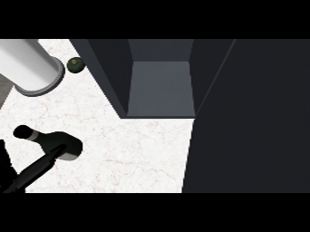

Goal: Pick up the wine, place it into the cabinet and close the cabinet

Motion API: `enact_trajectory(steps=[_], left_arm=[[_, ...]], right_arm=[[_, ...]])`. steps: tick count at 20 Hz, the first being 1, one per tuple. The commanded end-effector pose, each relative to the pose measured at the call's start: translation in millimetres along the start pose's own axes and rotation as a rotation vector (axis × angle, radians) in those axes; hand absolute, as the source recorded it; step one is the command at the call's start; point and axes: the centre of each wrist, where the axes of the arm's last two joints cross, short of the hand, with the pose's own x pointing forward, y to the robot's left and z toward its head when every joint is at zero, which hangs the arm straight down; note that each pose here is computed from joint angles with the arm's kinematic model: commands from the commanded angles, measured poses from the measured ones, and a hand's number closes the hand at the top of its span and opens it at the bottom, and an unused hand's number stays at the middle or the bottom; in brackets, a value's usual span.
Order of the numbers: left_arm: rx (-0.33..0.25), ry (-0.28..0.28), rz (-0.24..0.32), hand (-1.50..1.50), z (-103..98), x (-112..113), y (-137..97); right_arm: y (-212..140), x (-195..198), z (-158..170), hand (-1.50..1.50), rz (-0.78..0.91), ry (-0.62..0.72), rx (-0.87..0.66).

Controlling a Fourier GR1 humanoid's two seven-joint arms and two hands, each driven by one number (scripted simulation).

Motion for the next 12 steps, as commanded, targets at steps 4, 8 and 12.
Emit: enact_trajectory(steps=[4,8,12], left_arm=[[-0.006,0.036,-0.005,-1.50,6,-16,10],[-0.003,0.036,0.001,-1.50,3,-57,36],[-0.034,0.038,-0.012,-1.50,-5,-74,36]], right_arm=[[-2,19,-1,-1.50,-0.054,-0.052,0.037],[9,21,9,-1.50,-0.051,-0.046,0.057],[7,19,7,-1.50,-0.065,-0.052,0.029]])
